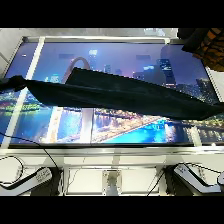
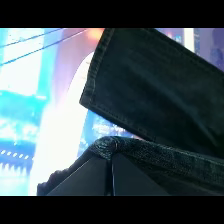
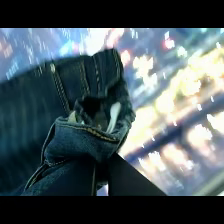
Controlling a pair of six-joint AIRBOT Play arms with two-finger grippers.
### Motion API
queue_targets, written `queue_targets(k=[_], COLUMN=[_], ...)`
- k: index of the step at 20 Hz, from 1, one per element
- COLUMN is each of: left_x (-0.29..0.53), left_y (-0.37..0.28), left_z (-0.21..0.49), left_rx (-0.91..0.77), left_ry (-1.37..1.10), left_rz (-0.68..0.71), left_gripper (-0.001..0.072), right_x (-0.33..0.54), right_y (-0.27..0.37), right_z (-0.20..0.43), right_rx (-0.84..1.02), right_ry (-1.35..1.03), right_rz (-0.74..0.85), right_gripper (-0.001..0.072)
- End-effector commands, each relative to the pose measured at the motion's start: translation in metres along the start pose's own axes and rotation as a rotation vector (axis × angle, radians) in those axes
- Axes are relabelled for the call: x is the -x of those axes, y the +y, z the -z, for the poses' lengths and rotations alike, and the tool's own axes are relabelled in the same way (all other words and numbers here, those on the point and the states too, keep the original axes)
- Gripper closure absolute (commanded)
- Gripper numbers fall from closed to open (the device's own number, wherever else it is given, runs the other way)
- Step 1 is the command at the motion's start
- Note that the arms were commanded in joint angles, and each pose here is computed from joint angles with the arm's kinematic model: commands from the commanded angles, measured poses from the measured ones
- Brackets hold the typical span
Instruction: Fold the clothes and pants, and hang the long-sleeved shirts on hangers.
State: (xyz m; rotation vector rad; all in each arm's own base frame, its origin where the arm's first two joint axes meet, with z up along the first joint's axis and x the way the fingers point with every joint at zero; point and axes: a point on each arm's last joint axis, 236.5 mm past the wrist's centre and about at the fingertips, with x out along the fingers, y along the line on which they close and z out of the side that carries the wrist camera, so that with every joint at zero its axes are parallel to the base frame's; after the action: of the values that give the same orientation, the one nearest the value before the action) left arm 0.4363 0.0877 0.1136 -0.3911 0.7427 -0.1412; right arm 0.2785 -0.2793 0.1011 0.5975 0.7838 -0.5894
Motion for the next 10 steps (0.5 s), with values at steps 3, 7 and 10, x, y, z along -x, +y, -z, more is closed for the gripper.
queue_targets(k=[3, 7, 10], left_x=[-0.084, -0.146, -0.182], left_y=[0.003, -0.028, -0.049], left_z=[-0.017, -0.045, -0.069], left_rx=[0.067, -0.007, -0.025], left_ry=[-0.053, -0.064, -0.084], left_rz=[0.053, 0.103, 0.145], left_gripper=[0.069, 0.069, 0.069], right_x=[-0.041, -0.091, -0.12], right_y=[0.011, 0.035, 0.047], right_z=[-0.013, -0.006, -0.007], right_rx=[-0.073, -0.106, -0.14], right_ry=[-0.023, 0.01, -0.002], right_rz=[-0.045, -0.07, -0.073], right_gripper=[0.0686, 0.0686, 0.0686])
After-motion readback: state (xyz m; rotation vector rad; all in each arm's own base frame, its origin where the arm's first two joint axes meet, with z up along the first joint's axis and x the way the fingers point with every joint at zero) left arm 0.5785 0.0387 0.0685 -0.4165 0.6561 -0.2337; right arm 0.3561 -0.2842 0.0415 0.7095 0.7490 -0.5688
